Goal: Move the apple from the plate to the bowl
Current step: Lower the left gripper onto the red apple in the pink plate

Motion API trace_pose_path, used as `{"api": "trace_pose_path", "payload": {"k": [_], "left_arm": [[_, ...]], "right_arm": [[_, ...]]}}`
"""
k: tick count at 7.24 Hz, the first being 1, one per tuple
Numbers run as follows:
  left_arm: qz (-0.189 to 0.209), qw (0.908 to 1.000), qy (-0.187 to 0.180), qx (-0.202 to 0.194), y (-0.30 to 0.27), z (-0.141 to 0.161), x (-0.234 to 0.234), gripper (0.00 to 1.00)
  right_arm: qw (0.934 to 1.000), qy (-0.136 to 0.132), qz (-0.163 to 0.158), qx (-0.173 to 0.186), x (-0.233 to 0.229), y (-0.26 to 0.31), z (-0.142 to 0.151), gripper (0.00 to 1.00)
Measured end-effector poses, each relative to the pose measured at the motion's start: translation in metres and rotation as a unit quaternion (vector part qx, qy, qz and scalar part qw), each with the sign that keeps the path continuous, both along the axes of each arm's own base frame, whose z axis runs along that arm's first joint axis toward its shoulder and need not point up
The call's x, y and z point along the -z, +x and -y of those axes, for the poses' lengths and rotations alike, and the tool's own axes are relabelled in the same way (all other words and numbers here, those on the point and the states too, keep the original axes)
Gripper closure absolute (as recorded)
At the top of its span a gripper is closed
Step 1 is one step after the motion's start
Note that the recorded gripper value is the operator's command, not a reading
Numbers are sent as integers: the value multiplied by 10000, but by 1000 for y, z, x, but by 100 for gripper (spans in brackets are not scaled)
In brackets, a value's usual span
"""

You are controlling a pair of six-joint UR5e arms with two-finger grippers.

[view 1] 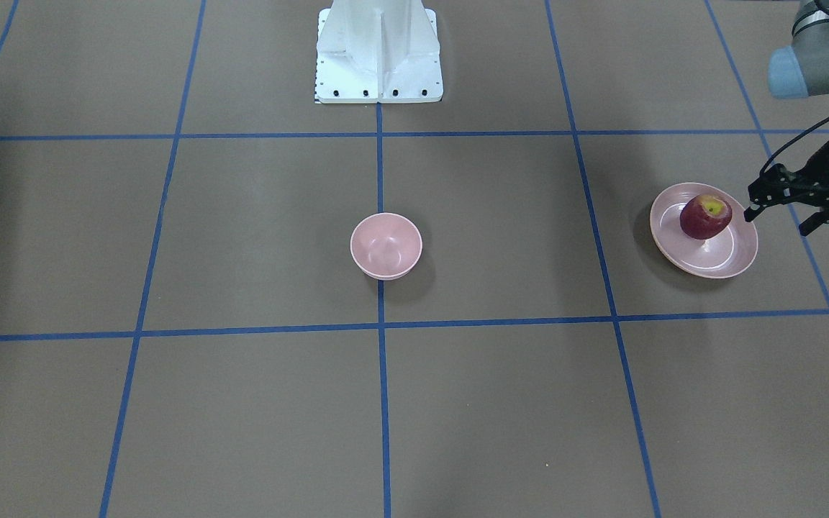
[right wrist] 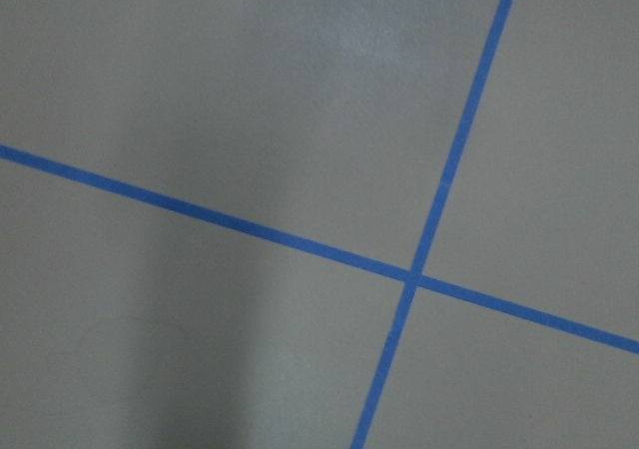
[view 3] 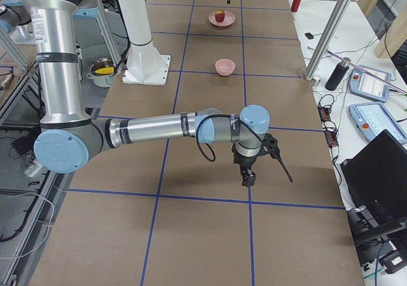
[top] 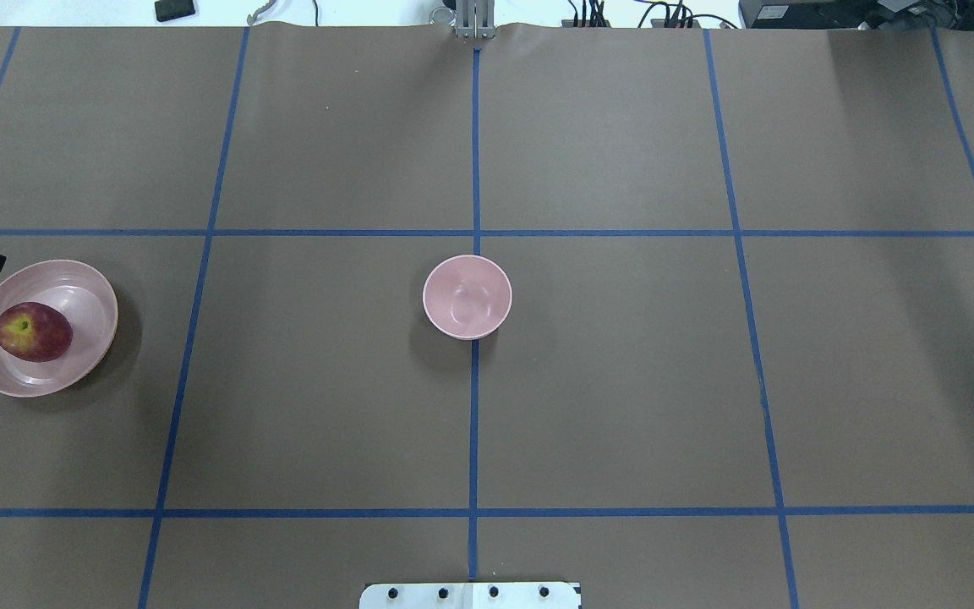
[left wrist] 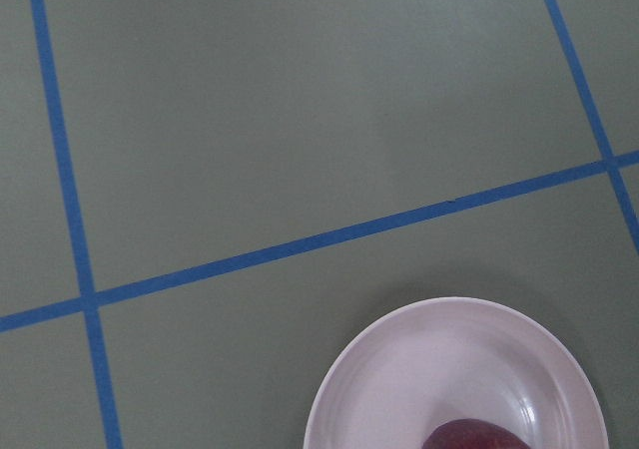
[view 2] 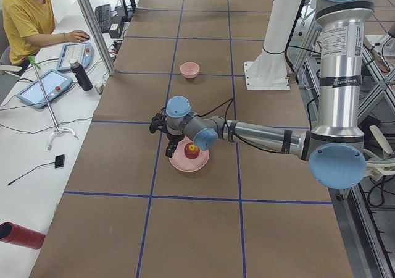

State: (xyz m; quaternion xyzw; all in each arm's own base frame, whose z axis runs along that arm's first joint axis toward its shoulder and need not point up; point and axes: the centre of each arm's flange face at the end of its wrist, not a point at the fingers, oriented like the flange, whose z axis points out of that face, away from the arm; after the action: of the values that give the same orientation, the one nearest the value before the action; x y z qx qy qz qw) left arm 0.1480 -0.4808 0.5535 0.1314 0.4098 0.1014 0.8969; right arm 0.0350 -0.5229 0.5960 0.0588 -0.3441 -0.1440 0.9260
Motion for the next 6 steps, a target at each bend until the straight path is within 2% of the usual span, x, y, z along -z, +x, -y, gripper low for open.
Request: {"api": "trace_pose_path", "payload": {"k": [2, 6], "left_arm": [[182, 9997, 63, -137, 33, -12, -4, 1], [273, 9986, -86, -438, 68, -34, -15, 1]], "right_arm": [[10000, -45, 2, -5, -5, 1, -3, 0], [9999, -111, 0, -32, -9, 2, -6, 0]]}}
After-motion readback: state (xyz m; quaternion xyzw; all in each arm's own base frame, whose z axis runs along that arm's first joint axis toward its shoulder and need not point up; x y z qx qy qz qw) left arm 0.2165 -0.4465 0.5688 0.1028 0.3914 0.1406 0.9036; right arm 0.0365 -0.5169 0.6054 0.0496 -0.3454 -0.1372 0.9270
